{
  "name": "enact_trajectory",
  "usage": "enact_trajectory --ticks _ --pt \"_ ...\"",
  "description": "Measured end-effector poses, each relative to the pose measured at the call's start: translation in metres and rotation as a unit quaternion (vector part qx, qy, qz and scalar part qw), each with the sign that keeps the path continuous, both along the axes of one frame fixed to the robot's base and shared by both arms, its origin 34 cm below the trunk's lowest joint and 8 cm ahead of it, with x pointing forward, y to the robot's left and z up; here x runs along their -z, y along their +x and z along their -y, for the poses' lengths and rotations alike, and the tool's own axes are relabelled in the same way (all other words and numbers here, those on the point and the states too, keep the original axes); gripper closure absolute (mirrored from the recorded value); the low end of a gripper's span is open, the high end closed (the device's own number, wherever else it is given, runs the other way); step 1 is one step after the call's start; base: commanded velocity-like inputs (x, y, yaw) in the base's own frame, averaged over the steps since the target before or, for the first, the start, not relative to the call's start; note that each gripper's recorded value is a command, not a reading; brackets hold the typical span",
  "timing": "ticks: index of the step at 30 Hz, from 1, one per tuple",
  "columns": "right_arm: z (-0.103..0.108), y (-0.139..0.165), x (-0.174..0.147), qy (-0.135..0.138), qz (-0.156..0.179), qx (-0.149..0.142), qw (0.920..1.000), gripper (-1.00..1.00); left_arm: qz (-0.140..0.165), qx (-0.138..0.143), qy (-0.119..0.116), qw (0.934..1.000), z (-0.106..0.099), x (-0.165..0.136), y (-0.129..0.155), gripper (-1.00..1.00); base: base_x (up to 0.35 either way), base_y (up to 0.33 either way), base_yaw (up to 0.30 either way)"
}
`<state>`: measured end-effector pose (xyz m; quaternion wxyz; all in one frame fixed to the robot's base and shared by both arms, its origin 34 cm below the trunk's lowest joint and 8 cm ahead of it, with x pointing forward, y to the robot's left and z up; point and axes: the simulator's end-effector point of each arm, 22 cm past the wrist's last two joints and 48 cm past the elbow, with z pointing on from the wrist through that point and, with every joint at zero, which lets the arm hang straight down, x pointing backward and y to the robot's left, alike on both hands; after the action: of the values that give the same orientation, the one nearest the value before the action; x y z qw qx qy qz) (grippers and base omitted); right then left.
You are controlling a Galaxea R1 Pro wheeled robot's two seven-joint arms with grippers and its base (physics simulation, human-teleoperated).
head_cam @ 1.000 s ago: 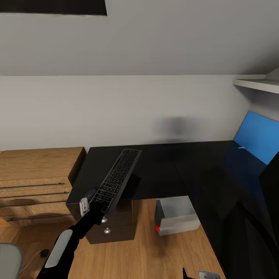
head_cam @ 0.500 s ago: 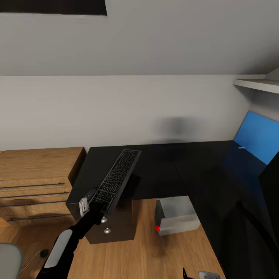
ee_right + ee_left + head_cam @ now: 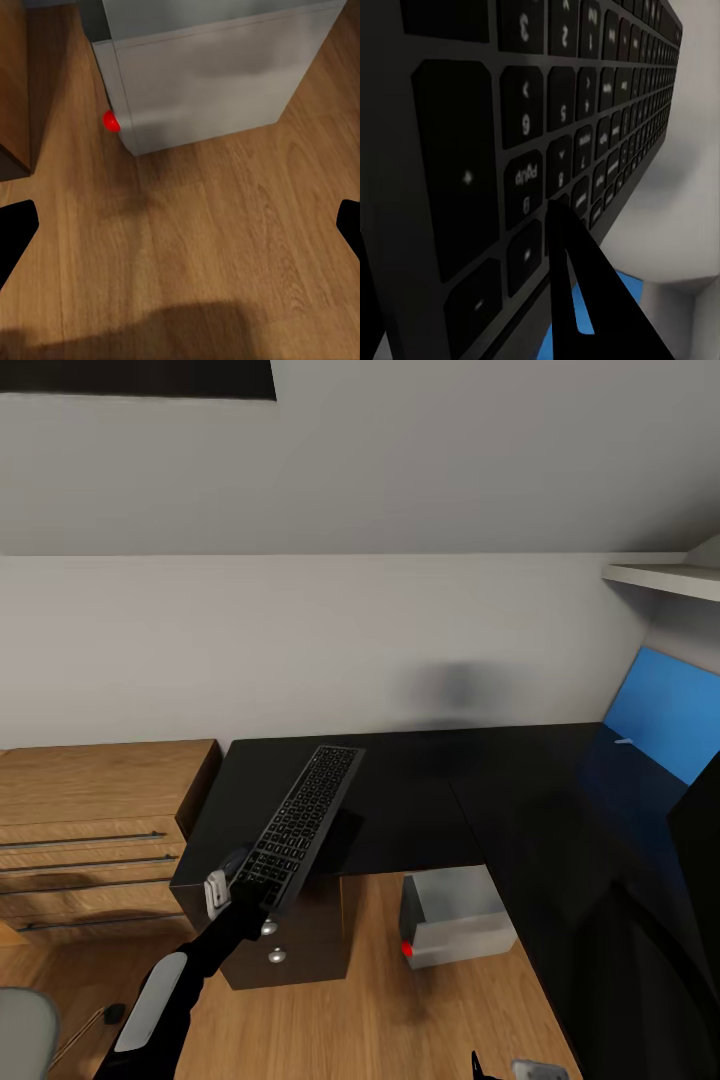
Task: In the bedroom, organize the workspace by keeping the computer under the desk, ensuring the monitor is on the desk, placing the keyboard on the desk next to the monitor, placing the mouse on the desk next to the keyboard, moving the folder from the swivel chair onto the desk next to the mouse, stacking the notebook on top of the folder with the pen on top of the notebook, and positioning the swivel chair next to the desk.
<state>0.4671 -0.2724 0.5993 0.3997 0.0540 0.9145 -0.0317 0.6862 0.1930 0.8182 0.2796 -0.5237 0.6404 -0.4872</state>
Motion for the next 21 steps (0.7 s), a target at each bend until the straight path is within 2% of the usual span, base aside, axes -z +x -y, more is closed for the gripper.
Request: enact_trajectory --ticks 21 --pt "-0.001 0.002 0.021 0.001 0.000 0.000 1.0000 -1.00 -0.002 -0.001 0.000 1.0000 -0.001 0.023 0.001 1.00 0.000 0.000 0.000"
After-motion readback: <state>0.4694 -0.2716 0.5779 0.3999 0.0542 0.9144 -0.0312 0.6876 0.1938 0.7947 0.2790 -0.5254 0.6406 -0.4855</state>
